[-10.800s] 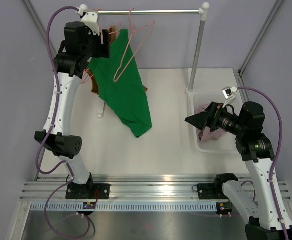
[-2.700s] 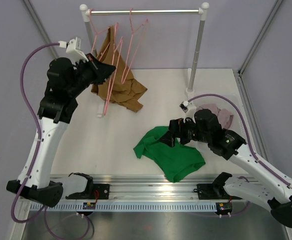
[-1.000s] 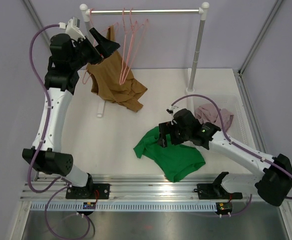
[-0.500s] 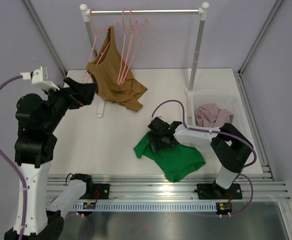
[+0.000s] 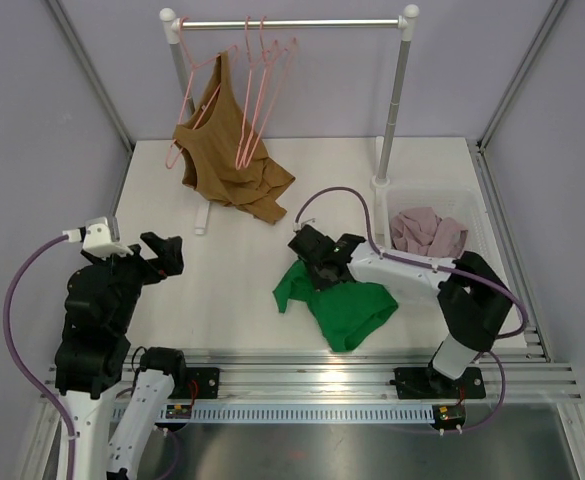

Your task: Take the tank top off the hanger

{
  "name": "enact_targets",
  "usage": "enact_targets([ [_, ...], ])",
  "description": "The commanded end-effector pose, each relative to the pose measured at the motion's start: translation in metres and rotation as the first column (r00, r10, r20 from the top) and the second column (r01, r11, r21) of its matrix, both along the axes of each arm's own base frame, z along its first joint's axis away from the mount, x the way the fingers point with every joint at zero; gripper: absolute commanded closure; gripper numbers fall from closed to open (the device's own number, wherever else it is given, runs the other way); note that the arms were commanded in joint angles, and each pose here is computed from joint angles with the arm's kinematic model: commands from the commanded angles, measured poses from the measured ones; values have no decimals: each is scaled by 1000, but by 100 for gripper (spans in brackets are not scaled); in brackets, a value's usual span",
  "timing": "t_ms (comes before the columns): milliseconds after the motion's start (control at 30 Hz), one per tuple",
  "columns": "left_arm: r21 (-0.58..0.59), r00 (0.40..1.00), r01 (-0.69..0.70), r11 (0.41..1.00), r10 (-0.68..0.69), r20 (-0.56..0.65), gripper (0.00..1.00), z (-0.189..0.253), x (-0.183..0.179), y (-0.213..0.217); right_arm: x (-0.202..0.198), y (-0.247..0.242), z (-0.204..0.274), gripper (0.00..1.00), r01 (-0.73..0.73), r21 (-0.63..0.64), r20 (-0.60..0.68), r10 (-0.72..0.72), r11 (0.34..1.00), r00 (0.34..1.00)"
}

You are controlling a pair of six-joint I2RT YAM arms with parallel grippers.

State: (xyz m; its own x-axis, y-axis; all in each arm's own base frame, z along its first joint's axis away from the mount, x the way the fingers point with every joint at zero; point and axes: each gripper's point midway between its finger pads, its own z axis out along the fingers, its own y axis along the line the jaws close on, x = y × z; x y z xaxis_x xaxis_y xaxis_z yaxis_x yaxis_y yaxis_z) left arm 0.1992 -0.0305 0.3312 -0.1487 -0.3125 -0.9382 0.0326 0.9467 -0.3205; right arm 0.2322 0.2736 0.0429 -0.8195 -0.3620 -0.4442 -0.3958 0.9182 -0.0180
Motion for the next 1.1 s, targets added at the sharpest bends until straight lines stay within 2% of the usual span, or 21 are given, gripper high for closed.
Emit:
enact_targets([
  [0,54,993,-115,992,113,41,1,-12,5,23,28,4,110,100,10,98,227,-32,995,973],
  [167,67,993,-119,991,119,1,1,-30,7,24,42,-18,204,100,54,137,395,-105,989,912],
  [233,70,993,-116,991,117,-5,1,-32,7,23,48,-41,226,100,118,102,443,-151,988,884],
  [267,72,993,-115,991,115,-6,1,-32,8,23,55,-51,249,100,150,129,474,-194,980,859],
  [433,68,994,-108,992,108,-2,1,-32,7,22,78,-121,291,100,322,118,535,-333,939,776],
  [467,68,994,-109,992,109,0,1,-32,6,22,87,-149,298,100,395,123,546,-395,910,739],
  [533,67,994,-111,992,111,4,1,-31,6,23,94,-177,301,100,465,128,556,-452,876,697],
  [600,67,994,-111,992,111,4,1,-32,6,23,101,-210,295,100,538,156,539,-528,829,657],
  [733,68,994,-113,991,112,7,1,-31,6,23,106,-236,256,100,604,168,483,-600,779,638],
  [767,67,994,-113,991,113,6,1,-31,6,23,108,-232,229,100,593,175,435,-602,786,670],
  [833,67,994,-113,991,113,7,1,-31,6,23,113,-245,194,100,620,190,356,-642,762,680],
  [867,67,993,-117,991,117,7,1,-31,6,24,109,-247,151,100,640,155,270,-656,753,705],
  [900,68,993,-122,990,122,6,1,-31,6,24,115,-241,134,100,629,200,216,-660,751,719],
  [967,74,989,-146,986,147,-2,1,-32,6,29,112,-254,79,100,686,135,129,-699,715,703],
  [1067,83,984,-175,981,177,-23,1,-36,7,34,105,-257,32,100,703,53,49,-705,709,707],
])
